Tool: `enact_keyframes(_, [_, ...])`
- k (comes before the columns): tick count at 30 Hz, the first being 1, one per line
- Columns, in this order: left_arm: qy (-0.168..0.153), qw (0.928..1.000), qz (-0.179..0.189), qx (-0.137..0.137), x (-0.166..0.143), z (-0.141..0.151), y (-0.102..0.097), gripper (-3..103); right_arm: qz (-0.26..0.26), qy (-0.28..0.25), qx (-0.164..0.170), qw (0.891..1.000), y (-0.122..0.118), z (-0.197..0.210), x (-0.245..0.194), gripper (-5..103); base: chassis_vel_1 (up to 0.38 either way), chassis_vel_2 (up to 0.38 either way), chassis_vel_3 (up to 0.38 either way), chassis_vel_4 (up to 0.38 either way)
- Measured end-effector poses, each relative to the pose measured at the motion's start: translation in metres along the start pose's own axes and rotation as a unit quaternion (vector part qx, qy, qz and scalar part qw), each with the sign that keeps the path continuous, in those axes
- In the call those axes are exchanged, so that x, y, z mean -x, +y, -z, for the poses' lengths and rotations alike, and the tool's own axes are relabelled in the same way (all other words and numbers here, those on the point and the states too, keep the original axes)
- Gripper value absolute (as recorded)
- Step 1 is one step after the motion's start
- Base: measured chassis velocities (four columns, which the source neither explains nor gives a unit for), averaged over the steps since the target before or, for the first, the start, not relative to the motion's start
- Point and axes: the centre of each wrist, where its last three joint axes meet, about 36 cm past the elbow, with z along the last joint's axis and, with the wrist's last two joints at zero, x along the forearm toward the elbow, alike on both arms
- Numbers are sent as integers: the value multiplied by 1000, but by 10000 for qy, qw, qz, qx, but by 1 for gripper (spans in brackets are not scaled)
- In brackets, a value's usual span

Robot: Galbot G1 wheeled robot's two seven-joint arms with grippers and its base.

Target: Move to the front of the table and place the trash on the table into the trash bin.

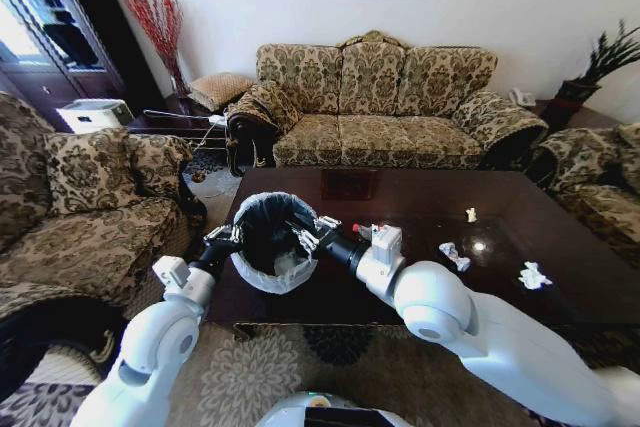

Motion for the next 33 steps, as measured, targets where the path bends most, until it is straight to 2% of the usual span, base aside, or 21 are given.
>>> enact_keyframes(2, [-9,10000,20,2,-1,1,0,3,-103,-211,-5,9997,-5,5,-2,49,0,0,0,0])
enact_keyframes(3, [-9,10000,20,2,-1,1,0,3,-103,-211,-5,9997,-5,5,-2,49,0,0,0,0])
enact_keyframes(6, [-25,10000,85,17,-1,1,1,3,-385,-602,-22,9974,-19,15,-8,66,0,0,0,0])
enact_keyframes(8, [-27,9999,123,33,-1,0,2,3,-520,-690,-40,9963,-24,17,-11,66,0,0,0,0])
enact_keyframes(12, [-102,9994,313,138,0,-3,6,3,-1406,-797,-90,9868,-45,13,-18,88,0,0,0,0])
enact_keyframes(13, [-102,9994,313,138,0,-3,6,3,-1406,-797,-90,9868,-45,13,-18,88,0,0,0,0])
enact_keyframes(14, [-135,9991,365,186,0,-5,8,3,-1692,-738,-156,9827,-51,6,-17,88,0,0,0,0])
enact_keyframes(16, [-162,9986,437,237,-1,-8,8,3,-2340,-479,-213,9708,-67,-15,-18,97,0,0,0,0])
enact_keyframes(17, [-162,9986,437,237,-1,-8,8,3,-2340,-479,-213,9708,-67,-15,-18,97,0,0,0,0])
enact_keyframes(21, [-212,9985,443,232,-2,-8,9,3,-3025,196,75,9529,-87,-60,-33,100,0,0,0,0])
enact_keyframes(23, [-226,9985,442,232,-2,-8,9,3,-3091,279,118,9505,-90,-66,-35,100,0,0,0,0])
enact_keyframes(25, [-266,9985,421,225,-2,-7,9,3,-3328,545,266,9411,-102,-97,-41,100,0,0,0,0])
enact_keyframes(29, [-290,9987,369,217,-1,-7,8,3,-3395,569,366,9382,-111,-122,-45,100,0,0,0,0])
enact_keyframes(33, [-308,9988,332,210,-2,-6,7,3,-3264,602,402,9424,-112,-142,-52,100,0,0,0,0])
